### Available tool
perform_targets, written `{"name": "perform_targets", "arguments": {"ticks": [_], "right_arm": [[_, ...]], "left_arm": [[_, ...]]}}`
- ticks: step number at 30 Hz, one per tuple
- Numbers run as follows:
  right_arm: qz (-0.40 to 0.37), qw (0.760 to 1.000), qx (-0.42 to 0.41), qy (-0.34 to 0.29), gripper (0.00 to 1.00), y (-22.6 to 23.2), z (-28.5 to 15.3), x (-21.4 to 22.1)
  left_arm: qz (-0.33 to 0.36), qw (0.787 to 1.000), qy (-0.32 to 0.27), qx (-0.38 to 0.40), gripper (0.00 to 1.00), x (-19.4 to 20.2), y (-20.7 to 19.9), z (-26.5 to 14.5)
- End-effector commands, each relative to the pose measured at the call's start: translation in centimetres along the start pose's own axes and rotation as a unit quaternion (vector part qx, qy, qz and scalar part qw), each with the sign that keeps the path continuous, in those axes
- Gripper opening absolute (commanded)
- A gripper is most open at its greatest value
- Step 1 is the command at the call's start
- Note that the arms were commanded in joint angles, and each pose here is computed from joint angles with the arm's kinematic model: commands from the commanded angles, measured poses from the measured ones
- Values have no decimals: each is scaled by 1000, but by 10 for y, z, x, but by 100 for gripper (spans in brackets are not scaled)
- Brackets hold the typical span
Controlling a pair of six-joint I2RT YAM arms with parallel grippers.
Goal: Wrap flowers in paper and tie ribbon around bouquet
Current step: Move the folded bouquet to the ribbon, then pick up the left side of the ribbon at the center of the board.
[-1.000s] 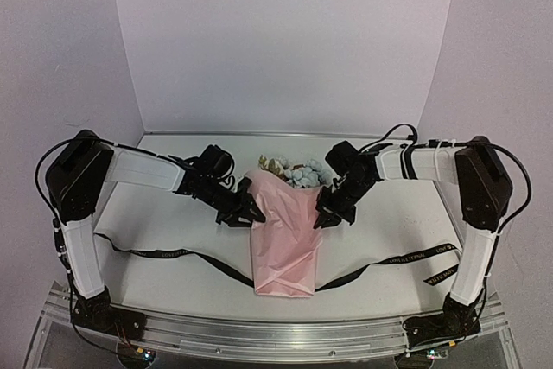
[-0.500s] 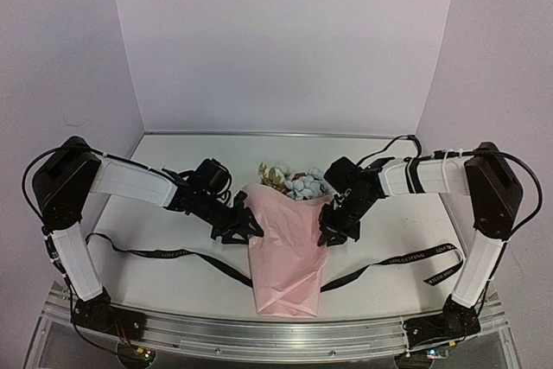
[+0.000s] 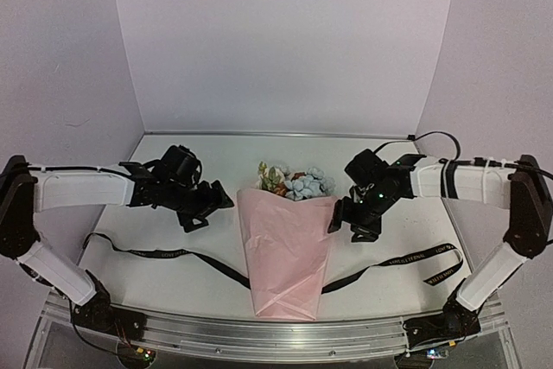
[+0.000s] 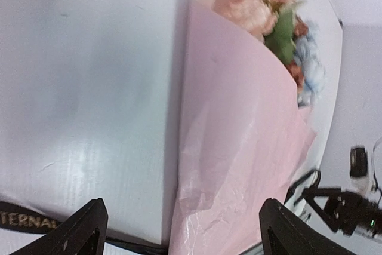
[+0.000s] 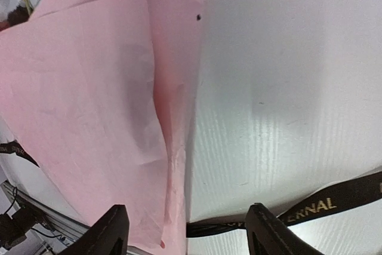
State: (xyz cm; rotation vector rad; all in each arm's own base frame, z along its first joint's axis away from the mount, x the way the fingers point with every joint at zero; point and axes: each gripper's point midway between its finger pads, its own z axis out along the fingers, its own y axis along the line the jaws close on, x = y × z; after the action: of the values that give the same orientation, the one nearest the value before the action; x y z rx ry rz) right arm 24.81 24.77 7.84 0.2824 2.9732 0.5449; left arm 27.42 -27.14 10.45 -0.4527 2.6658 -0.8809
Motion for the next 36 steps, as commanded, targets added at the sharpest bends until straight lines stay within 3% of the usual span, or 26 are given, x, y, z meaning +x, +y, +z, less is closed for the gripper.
{"name": "perform_targets", "arguments": {"ticks": [1,4,5,16,27,31,36], "right_arm": [[-19,996,65,-63,76,-44,-29,-5],[-21,991,94,-94,96,-69,-40,-3],[-21,989,101,-106,98,-76,-44,-3],[-11,967,154,-203,98,-140,-83,3],[41,959,208,-185,98,-188,-97,28],[65,954,226,-186,98,-200,-102,35],[96,946,249,-183,98,-212,-107,43]], "left_arm": [[-109,979,-98,-142,91,-14,78,-39],[-160,960,-126,-192,91,-9,108,-61],[-174,953,-139,-207,91,-8,119,-68],[-255,906,-187,-283,89,-14,205,-106],[-287,883,-194,-317,87,-39,254,-99],[-296,881,-183,-321,77,-44,262,-91],[-300,883,-178,-314,49,-48,266,-82]]}}
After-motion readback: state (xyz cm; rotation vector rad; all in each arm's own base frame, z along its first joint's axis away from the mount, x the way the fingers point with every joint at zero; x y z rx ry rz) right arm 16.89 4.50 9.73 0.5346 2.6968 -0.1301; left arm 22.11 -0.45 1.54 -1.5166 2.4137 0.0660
